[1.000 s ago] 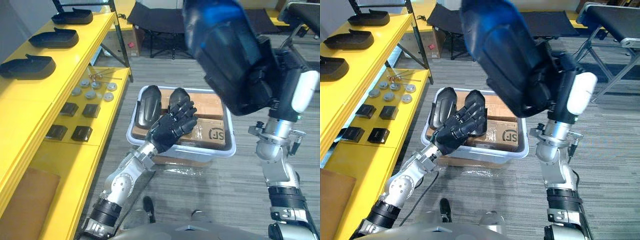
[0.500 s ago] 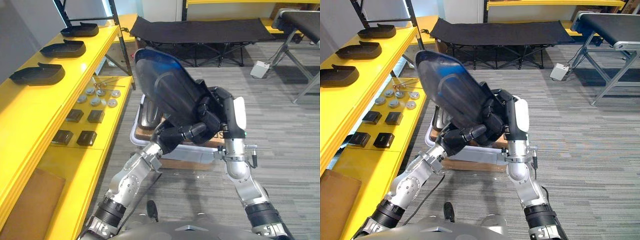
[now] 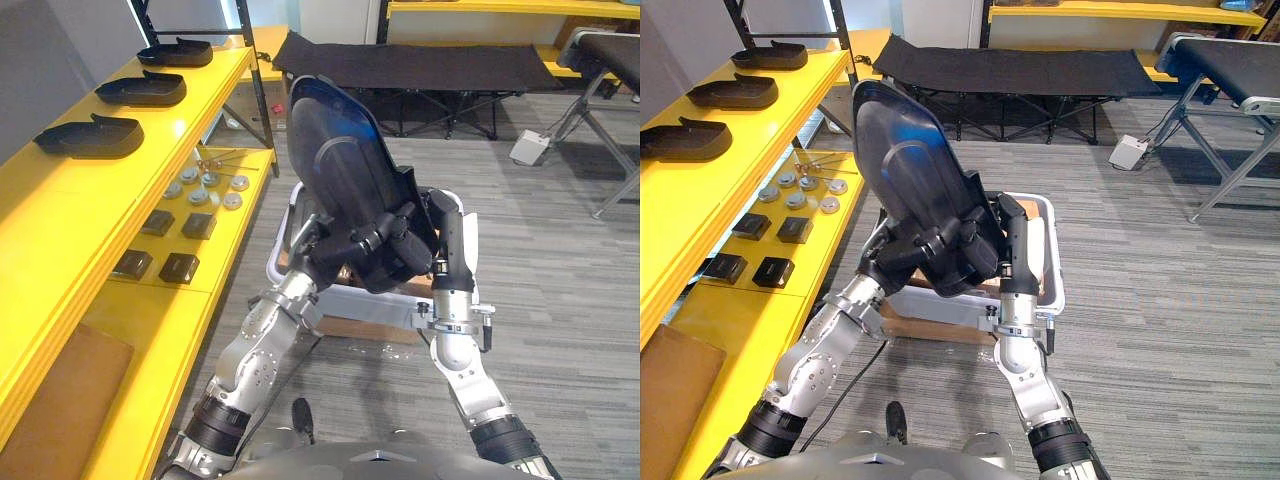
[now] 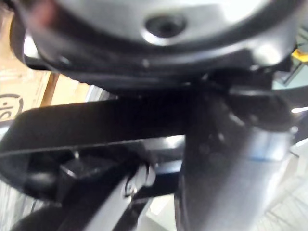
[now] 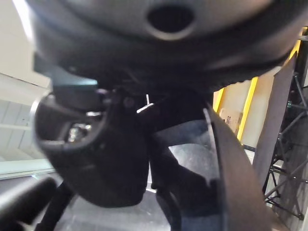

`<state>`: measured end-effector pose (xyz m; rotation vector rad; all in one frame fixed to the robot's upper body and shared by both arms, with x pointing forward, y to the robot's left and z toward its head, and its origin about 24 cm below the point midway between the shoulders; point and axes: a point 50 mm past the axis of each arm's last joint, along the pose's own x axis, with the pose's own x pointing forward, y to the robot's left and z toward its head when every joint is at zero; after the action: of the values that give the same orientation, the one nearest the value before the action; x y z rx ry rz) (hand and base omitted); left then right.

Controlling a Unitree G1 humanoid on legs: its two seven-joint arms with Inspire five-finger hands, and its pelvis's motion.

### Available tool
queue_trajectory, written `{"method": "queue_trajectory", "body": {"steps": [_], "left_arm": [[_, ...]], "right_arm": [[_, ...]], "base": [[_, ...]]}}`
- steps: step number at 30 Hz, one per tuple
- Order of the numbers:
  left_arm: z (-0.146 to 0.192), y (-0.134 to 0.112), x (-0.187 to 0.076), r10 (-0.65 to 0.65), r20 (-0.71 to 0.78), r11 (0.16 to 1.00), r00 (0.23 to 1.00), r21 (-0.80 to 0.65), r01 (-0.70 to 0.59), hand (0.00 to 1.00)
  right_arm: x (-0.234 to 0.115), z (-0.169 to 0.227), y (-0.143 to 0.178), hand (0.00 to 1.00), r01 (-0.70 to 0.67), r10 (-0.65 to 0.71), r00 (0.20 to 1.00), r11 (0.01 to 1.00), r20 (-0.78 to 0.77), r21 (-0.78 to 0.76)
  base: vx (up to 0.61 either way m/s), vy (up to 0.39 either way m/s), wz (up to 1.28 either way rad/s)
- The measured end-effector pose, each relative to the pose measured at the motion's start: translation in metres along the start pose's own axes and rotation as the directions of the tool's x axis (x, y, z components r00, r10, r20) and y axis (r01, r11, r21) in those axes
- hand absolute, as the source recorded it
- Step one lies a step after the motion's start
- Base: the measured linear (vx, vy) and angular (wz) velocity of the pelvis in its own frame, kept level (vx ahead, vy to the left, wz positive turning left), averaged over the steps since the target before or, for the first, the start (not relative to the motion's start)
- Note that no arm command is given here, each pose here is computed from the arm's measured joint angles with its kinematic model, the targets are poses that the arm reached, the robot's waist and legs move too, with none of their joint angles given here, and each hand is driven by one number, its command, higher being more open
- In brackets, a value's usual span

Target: Walk over and take three plastic housings, then place them on the shelf

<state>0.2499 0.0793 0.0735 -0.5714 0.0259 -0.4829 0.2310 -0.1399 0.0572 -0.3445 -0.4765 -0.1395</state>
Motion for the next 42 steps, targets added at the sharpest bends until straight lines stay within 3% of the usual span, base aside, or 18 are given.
{"method": "queue_trajectory", "body": {"steps": [3,10,11,23,26,27,30,32,34,38,42], "left_arm": [[0.004,0.012,-0.002,0.061,0.005,0.998,0.998,0.005,-0.061,0.0],[0.003,0.011,-0.002,0.039,-0.008,0.999,0.999,-0.031,-0.039,0.0],[0.0,0.012,-0.002,0.033,-0.018,0.996,0.999,-0.087,-0.035,0.0],[-0.011,0.018,-0.017,0.089,0.034,0.977,0.995,-0.199,-0.08,0.0],[-0.004,0.015,-0.021,0.131,0.074,0.989,0.989,-0.082,-0.125,0.0],[0.003,0.013,-0.025,0.156,0.121,0.988,0.98,0.001,-0.157,0.0],[0.019,0.013,-0.031,0.212,0.228,0.962,0.95,0.12,-0.244,0.0],[0.035,0.018,-0.038,0.265,0.345,0.927,0.9,0.167,-0.337,0.0],[0.061,0.022,-0.051,0.308,0.538,0.863,0.785,0.19,-0.469,0.0],[0.083,0.016,-0.066,0.28,0.677,0.842,0.68,0.167,-0.513,0.0],[0.081,0.018,-0.078,0.279,0.677,0.814,0.681,0.209,-0.542,0.0]], "right_arm": [[-0.004,0.007,0.007,0.0,-0.016,0.015,0.999,1.0,0.037,0.026],[-0.009,0.01,0.013,0.0,0.026,-0.027,0.999,0.997,0.017,0.07],[-0.009,0.012,0.014,1.0,0.027,-0.029,0.999,0.997,0.022,0.077],[-0.007,0.022,0.02,1.0,-0.066,0.061,0.998,0.982,0.034,0.179],[-0.005,0.033,0.012,1.0,-0.02,0.023,1.0,0.916,-0.002,0.4],[-0.004,0.043,0.001,1.0,0.031,-0.035,0.999,0.854,-0.001,0.52],[-0.001,0.048,-0.021,1.0,0.087,-0.124,0.992,0.789,0.019,0.608],[-0.003,0.046,-0.034,1.0,0.107,-0.151,0.988,0.783,0.021,0.612],[-0.013,0.035,-0.049,1.0,0.136,-0.149,0.989,0.822,-0.022,0.554],[-0.029,0.02,-0.058,1.0,0.165,-0.111,0.984,0.858,-0.137,0.486],[-0.042,0.008,-0.066,1.0,0.14,-0.062,0.975,0.916,-0.213,0.376]], "base": [[0.0,0.0,0.0],[0.01,0.001,0.02],[0.0,0.0,0.0],[0.0,0.0,0.0],[0.0,0.0,0.04],[0.0,0.0,0.0],[0.0,0.0,-0.02],[0.0,0.0,-0.06],[0.0,0.0,-0.08],[0.0,0.0,-0.03],[0.02,-0.004,-0.11]]}}
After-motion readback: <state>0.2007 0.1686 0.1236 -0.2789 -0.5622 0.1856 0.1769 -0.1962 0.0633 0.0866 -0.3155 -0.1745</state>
